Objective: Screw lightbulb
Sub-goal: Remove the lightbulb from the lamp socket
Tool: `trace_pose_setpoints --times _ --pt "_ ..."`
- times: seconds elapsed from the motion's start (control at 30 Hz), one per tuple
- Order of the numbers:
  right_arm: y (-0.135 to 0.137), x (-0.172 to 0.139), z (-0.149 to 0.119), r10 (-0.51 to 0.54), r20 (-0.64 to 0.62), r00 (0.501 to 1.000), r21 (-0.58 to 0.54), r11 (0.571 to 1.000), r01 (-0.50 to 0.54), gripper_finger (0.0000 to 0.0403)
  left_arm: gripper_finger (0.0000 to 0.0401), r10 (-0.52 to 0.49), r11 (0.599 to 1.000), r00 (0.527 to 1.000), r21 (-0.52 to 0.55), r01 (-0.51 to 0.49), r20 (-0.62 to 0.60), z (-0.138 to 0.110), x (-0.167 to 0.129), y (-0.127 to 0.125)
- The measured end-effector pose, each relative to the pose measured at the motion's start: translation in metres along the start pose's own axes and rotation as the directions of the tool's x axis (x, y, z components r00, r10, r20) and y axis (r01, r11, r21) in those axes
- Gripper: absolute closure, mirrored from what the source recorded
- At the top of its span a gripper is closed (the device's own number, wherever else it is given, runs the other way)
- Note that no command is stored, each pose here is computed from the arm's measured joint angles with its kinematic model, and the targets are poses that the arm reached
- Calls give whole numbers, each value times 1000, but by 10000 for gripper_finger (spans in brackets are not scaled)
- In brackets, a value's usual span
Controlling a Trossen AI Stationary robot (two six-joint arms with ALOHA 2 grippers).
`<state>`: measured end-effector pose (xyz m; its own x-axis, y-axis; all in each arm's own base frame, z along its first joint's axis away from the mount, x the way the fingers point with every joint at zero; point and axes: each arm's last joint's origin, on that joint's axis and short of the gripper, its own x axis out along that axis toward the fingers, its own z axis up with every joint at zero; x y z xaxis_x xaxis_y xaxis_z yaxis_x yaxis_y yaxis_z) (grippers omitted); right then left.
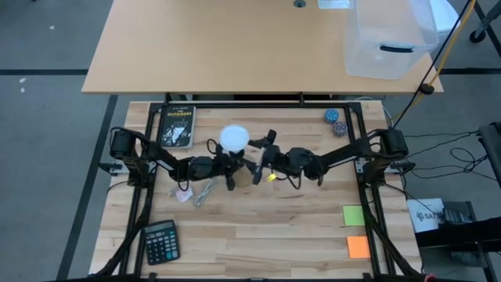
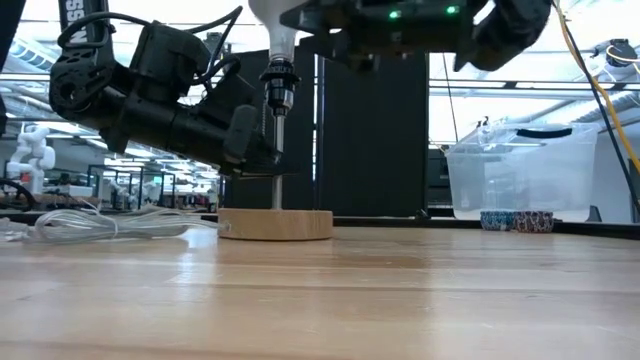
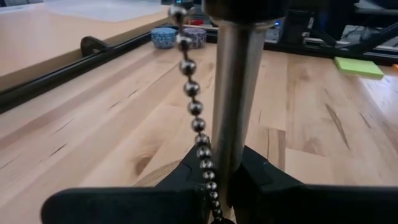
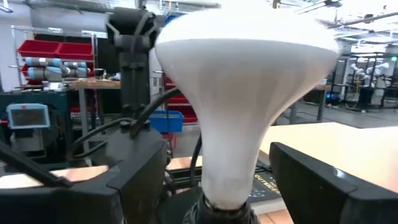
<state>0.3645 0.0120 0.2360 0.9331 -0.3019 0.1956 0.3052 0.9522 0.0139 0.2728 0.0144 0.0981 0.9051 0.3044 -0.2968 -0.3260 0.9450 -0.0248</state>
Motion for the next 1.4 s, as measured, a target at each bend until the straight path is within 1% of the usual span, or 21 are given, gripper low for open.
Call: trace_pose_setpoints --times 0.2,0.33,0.4,0.47,0.67,0.83,0.93,1.03,1.17,1.3,1.4 --pt "-6 25 -5 -37 -49 998 47 998 39 126 369 25 1000 1000 -9 -25 4 0 0 1" --pt "-8 35 -7 -51 -57 997 41 998 54 131 369 31 999 1000 -11 -31 4 0 0 1" --pt "-9 38 -4 -52 -41 998 33 998 53 143 369 31 999 1000 -11 -31 4 0 0 1" --pt "-8 39 -3 -50 -37 998 29 998 51 166 369 30 999 1000 -11 -30 3 0 0 1" --pt "-8 39 -4 -50 -43 998 22 998 51 257 369 29 1000 1000 -11 -29 3 0 0 1" --pt "-8 39 -4 -50 -45 998 8 999 50 260 369 18 1000 1000 -7 -18 1 0 0 1" --pt "-8 39 -4 -44 -46 998 -4 999 44 260 369 -18 1000 1000 16 18 -7 0 0 0" --pt "-9 40 -4 13 -45 999 -2 1000 -13 260 369 -60 997 998 38 61 -12 -1 0 -1" --pt "-10 40 -4 99 -56 994 -5 995 -99 260 369 -156 985 988 72 157 -19 0 0 -3" --pt "-13 42 -5 204 -70 977 -20 978 -206 260 369 -263 959 964 100 264 -26 0 -1 -6" --pt "-16 43 -6 293 -77 953 -24 955 -295 260 369 -336 935 941 106 337 -33 0 -1 -8"
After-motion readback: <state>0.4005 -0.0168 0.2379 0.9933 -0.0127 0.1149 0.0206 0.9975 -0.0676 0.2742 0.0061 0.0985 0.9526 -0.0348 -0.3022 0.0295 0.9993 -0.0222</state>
